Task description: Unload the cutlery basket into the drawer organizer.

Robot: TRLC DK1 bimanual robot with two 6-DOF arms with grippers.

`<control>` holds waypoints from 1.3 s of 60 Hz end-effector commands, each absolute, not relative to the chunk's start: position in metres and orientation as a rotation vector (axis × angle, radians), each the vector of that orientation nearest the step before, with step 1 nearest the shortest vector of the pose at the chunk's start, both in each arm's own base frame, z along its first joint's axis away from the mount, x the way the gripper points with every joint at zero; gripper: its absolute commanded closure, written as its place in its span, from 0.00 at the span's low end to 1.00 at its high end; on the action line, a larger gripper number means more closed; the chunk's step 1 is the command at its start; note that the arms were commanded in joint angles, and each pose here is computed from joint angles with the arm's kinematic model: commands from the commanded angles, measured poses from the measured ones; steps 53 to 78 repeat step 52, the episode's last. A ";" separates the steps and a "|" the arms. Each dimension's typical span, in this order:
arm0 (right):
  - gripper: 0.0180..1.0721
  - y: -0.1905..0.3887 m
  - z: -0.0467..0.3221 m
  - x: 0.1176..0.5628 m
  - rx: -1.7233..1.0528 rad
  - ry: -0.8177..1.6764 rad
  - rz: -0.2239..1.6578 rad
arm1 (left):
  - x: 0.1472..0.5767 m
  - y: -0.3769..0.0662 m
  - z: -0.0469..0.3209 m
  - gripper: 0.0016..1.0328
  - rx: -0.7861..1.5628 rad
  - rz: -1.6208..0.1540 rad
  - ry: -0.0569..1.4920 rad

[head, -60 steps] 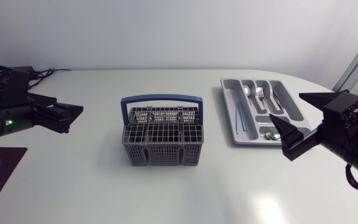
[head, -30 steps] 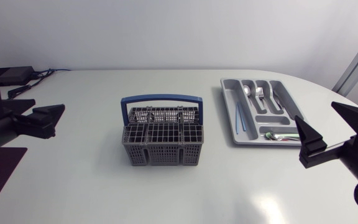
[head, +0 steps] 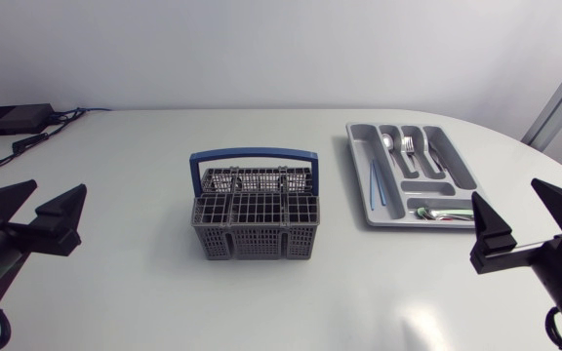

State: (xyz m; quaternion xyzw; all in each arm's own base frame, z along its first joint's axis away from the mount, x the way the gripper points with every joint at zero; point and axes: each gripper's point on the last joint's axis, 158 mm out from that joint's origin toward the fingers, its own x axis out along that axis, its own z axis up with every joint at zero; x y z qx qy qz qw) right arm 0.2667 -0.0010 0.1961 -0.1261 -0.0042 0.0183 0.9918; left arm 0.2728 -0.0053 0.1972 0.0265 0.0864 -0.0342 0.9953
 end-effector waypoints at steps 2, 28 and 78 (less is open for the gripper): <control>0.04 0.000 0.180 0.265 -0.184 0.021 0.035 | 0.269 -0.006 0.188 0.05 0.024 -0.061 0.153; 0.04 -0.001 0.157 0.256 -0.044 0.049 0.001 | 0.256 -0.004 0.160 0.05 0.007 -0.027 0.084; 0.04 -0.002 0.149 0.254 0.000 0.057 -0.010 | 0.254 -0.003 0.150 0.05 -0.001 -0.017 0.061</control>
